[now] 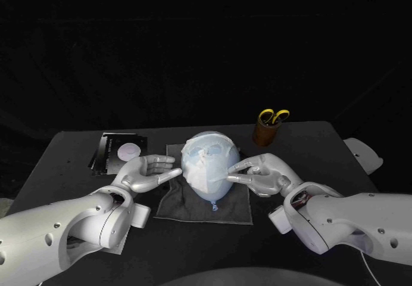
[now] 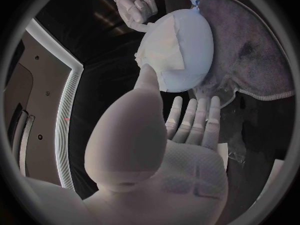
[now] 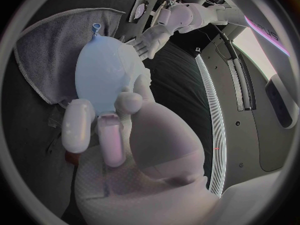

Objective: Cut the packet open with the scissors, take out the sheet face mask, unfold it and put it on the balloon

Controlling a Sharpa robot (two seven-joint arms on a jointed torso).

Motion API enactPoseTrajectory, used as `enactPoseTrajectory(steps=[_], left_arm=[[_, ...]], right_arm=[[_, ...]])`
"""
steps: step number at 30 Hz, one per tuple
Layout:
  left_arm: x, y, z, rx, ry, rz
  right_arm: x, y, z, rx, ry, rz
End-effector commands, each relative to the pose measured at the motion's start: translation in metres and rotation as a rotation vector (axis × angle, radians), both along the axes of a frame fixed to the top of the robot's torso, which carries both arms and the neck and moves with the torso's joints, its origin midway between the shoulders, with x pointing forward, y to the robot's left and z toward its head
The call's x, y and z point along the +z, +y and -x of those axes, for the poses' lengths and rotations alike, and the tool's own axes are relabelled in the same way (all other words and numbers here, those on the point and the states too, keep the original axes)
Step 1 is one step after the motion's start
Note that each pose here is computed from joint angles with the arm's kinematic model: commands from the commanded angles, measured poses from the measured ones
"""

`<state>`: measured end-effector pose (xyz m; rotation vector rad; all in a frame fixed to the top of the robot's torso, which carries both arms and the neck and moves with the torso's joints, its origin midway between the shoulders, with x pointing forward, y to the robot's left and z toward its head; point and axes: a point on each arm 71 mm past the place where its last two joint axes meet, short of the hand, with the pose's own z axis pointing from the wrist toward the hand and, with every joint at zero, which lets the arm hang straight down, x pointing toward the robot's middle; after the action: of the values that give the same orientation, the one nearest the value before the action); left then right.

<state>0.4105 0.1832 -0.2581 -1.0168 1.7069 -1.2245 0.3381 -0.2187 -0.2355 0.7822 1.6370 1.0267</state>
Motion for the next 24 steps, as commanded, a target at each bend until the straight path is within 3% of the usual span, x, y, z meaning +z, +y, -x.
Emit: enactPoseTrajectory(steps=[1,24], left_arm=[[0.0017,-0.007,0.0003,-0.033,-0.021,-0.010],[0.0023,-0.036,-0.0049,-0.088,-0.027,0.022]], right_arm=[[0.000,0.002,0.001,0.019,-0.005,0.003],[-0.001,0.001,0.000,0.016,0.000,0.011]])
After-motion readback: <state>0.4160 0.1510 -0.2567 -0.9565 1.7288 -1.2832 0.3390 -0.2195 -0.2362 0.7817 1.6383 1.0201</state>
